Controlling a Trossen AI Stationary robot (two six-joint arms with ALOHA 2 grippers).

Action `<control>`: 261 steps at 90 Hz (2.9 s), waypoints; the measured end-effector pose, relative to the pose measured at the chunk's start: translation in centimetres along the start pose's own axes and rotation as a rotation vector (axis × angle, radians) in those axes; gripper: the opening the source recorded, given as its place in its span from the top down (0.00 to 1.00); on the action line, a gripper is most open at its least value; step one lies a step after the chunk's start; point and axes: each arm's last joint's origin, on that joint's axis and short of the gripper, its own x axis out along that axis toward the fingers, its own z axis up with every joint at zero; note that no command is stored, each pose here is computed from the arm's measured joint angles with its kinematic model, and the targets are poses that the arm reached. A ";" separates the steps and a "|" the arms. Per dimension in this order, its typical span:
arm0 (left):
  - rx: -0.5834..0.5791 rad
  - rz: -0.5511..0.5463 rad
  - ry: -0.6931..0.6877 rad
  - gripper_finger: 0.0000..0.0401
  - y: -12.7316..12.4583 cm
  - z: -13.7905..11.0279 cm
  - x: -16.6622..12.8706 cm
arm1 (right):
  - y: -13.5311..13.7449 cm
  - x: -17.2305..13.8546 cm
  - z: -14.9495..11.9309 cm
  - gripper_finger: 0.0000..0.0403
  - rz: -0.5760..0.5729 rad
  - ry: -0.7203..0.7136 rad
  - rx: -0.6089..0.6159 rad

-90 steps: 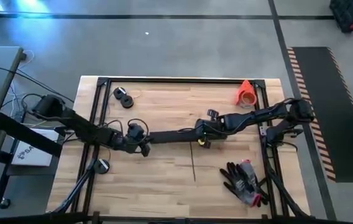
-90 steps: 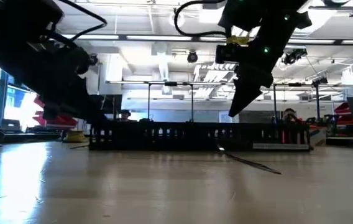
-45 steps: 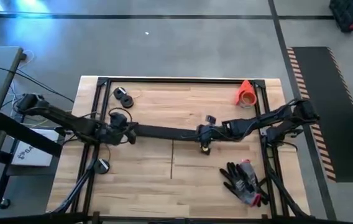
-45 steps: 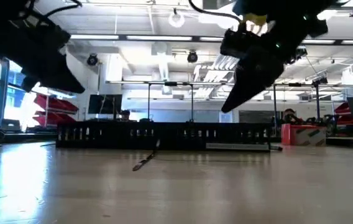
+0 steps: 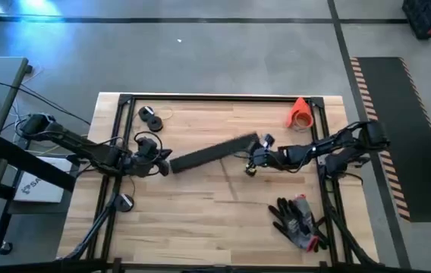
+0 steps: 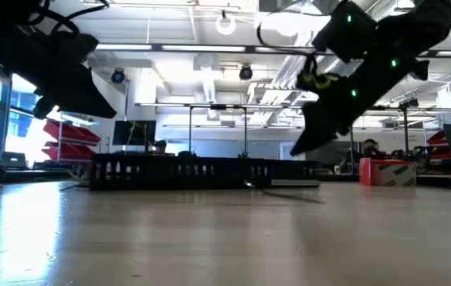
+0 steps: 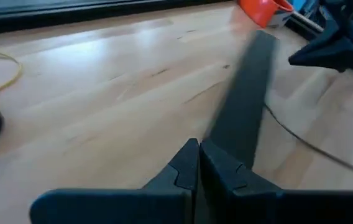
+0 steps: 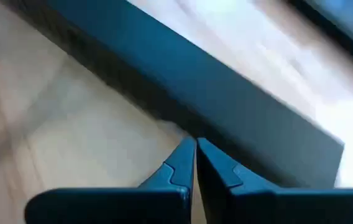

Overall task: Ziptie cables
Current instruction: Return to Home Position

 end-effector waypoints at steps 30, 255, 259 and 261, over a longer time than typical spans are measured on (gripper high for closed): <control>-0.060 -0.210 -0.091 1.00 -1.4 2.2 -1.0 | -2.0 -5.9 1.4 1.00 0.413 -0.066 -0.093; 0.237 -0.510 -0.227 1.00 6.4 0.5 -3.7 | -7.5 -10.8 -8.7 1.00 0.596 -0.468 0.387; 0.239 -0.509 -0.225 1.00 6.4 0.4 -3.7 | -7.5 -10.8 -8.7 1.00 0.596 -0.468 0.387; 0.240 -0.508 -0.223 1.00 6.4 0.4 -3.7 | -7.5 -10.8 -8.7 1.00 0.596 -0.468 0.387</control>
